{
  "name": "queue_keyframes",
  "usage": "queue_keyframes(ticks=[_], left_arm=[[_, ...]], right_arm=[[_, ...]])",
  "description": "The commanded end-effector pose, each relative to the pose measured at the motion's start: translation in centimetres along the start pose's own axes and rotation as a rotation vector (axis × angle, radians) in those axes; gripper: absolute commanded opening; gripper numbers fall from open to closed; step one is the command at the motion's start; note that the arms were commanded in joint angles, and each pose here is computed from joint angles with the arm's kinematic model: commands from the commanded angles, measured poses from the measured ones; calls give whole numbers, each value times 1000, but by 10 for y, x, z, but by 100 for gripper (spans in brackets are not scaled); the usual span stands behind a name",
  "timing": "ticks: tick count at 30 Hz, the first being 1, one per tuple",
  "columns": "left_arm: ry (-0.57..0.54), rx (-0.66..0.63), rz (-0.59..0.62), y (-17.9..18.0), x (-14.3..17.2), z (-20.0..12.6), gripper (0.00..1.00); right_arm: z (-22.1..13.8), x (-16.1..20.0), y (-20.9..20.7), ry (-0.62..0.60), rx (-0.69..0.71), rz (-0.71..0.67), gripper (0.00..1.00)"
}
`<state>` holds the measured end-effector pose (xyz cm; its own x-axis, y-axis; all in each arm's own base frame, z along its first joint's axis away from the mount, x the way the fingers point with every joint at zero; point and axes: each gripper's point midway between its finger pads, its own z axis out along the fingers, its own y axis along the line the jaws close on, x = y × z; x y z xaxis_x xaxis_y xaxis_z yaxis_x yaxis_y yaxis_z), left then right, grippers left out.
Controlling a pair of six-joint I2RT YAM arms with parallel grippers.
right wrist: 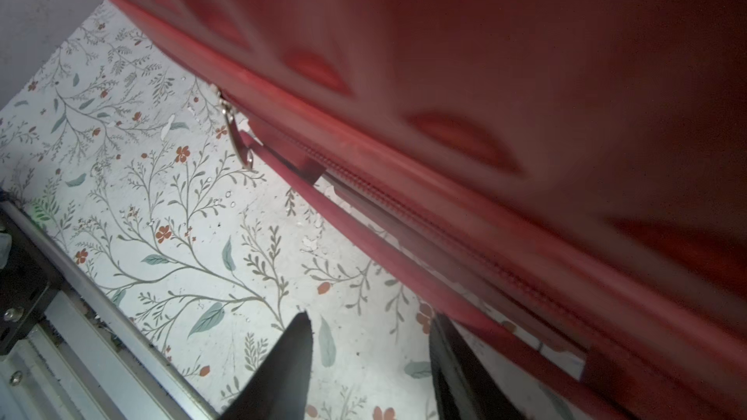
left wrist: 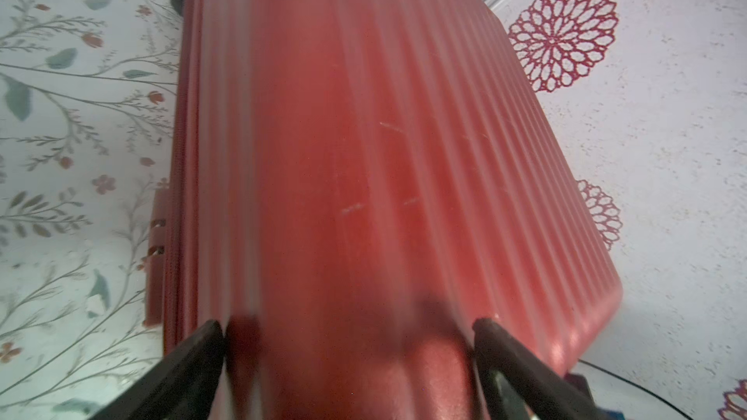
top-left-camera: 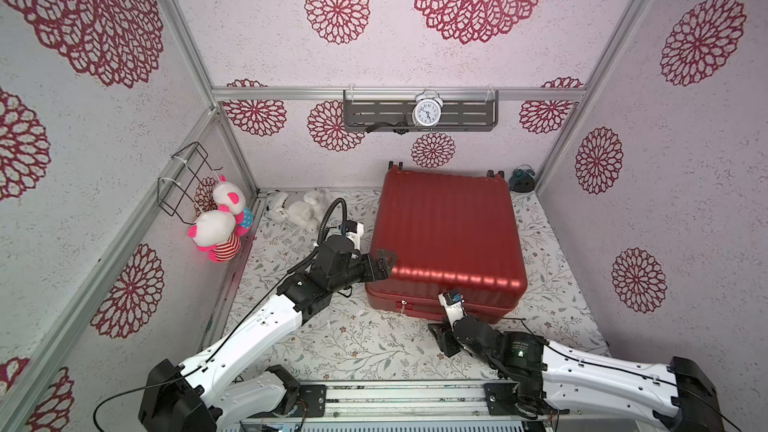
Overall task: Open the suitcase zippers
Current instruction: Adjust the suitcase at the center of the board.
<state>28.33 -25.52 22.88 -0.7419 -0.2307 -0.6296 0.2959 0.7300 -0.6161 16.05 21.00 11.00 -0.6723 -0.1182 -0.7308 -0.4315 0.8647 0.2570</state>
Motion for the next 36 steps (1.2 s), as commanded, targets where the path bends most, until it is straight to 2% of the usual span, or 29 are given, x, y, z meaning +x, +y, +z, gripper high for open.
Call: queue_keyframes(ticks=[1, 5, 8, 15, 16, 18, 25, 32, 36], left_arm=[[129, 64, 23, -16, 43, 19, 98], [181, 102, 36, -36, 71, 33, 99], [193, 104, 49, -44, 80, 37, 99], [121, 58, 93, -42, 60, 25, 98], [117, 56, 94, -42, 56, 23, 98], [112, 61, 98, -44, 51, 20, 98], [96, 82, 97, -48, 37, 16, 98], [75, 109, 91, -52, 17, 13, 98], [67, 106, 84, -48, 9, 13, 98]], right_arm=[[-10, -17, -58, -79, 192, 136, 51], [-11, -25, -76, -91, 190, 181, 52], [-6, -30, -77, -95, 143, 188, 54], [-1, -38, -73, -120, 60, 155, 67], [-2, -38, -68, -124, 33, 150, 71], [-3, -34, -63, -130, -8, 154, 99], [-13, -19, -45, -196, -162, 158, 99], [-15, -28, -46, -272, -125, 179, 99], [-10, -30, -24, -284, -159, 97, 99]])
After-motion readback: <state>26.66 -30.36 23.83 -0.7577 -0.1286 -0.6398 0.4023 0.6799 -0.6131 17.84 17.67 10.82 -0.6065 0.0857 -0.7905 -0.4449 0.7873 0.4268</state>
